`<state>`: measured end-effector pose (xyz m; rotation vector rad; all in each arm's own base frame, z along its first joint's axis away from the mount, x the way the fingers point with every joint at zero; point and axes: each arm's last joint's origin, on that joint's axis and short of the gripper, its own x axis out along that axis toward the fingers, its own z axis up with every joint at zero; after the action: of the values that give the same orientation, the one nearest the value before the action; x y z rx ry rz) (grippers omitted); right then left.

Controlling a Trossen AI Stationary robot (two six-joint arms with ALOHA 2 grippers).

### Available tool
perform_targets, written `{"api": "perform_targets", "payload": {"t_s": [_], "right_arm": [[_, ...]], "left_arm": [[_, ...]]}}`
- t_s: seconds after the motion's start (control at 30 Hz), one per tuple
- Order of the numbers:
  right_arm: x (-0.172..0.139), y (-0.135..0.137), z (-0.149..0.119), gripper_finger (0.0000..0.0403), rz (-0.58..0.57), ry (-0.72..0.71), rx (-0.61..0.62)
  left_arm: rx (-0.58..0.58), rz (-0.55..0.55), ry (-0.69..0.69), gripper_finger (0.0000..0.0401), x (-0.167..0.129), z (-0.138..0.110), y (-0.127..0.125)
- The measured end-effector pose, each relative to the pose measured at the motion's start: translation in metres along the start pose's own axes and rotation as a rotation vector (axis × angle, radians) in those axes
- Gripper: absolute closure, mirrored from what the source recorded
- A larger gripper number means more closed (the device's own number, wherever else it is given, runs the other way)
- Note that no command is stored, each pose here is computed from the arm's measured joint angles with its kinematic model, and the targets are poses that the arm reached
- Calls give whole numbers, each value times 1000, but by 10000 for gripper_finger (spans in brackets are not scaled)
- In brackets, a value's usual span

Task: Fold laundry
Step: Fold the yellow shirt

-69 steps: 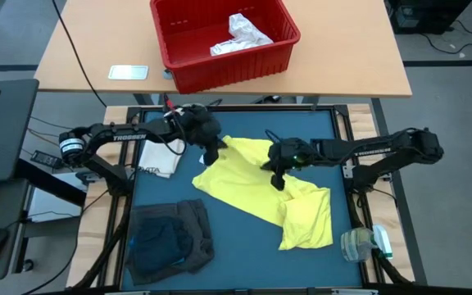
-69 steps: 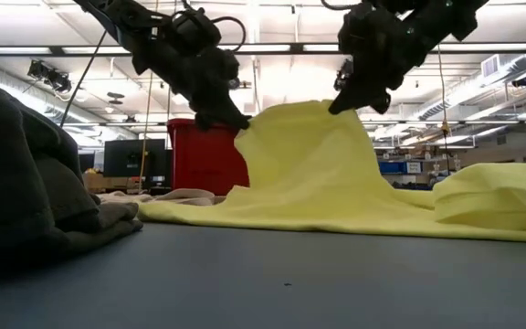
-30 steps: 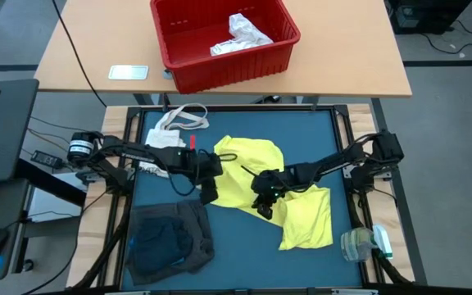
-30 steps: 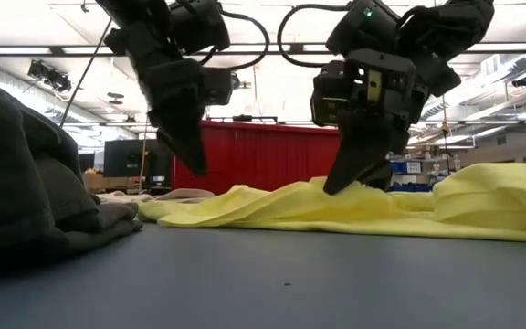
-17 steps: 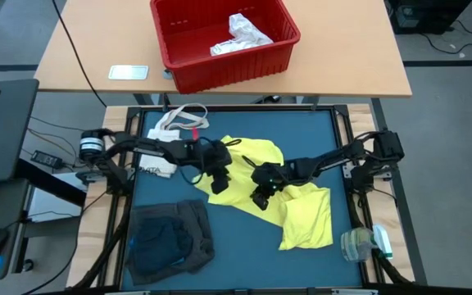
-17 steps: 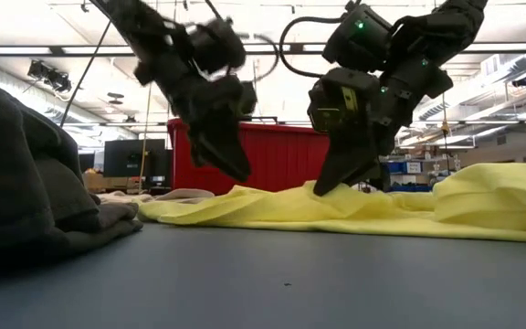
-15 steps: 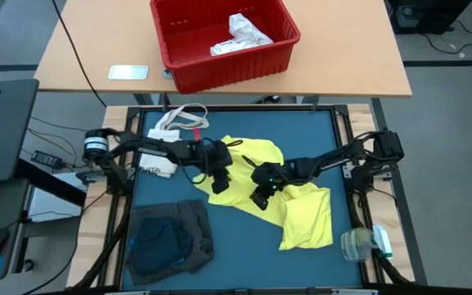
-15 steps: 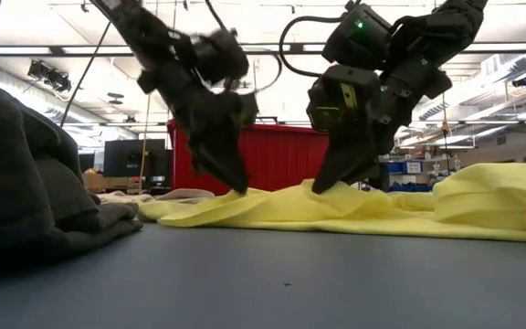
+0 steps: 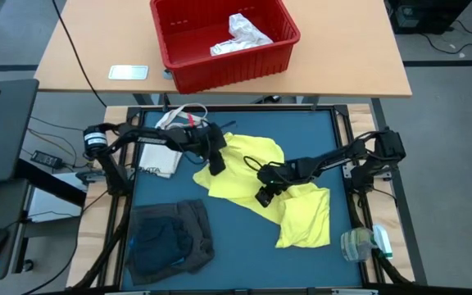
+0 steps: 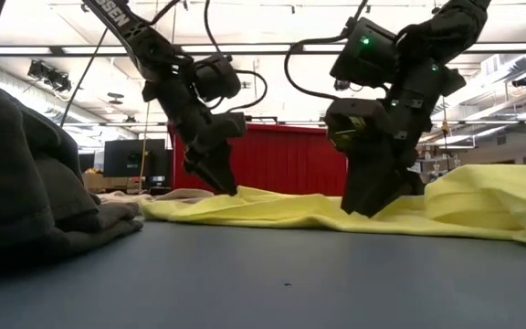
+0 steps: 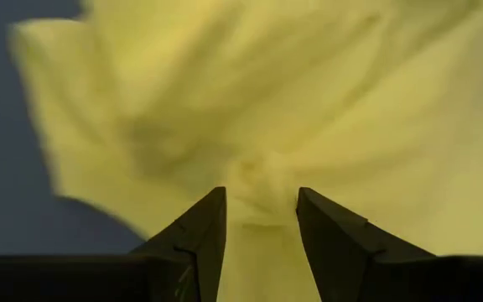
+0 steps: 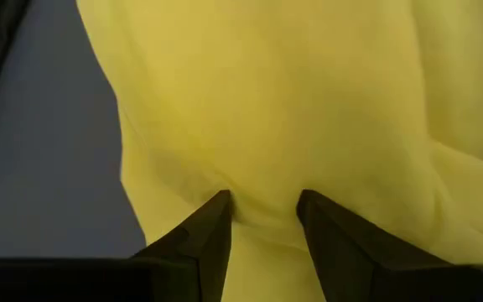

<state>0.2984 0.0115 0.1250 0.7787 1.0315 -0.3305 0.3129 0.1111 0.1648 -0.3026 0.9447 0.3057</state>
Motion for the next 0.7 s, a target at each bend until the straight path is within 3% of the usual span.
{"api": "perform_targets", "payload": {"t_s": [0.33, 0.5, 0.63, 0.7], "right_arm": [[5, 0, -7, 247, 53, -54, 17], [5, 0, -4, 247, 64, -69, 27], [5, -2, -3, 247, 62, -71, 31], [5, -2, -2, 247, 61, -71, 34]], "left_arm": [[-117, 26, -8, 248, -10, 2, 31], [-86, -142, -154, 248, -24, 18, 13], [-27, -187, -191, 248, -16, 21, -10], [-18, -187, -146, 248, -5, 15, -15]]}}
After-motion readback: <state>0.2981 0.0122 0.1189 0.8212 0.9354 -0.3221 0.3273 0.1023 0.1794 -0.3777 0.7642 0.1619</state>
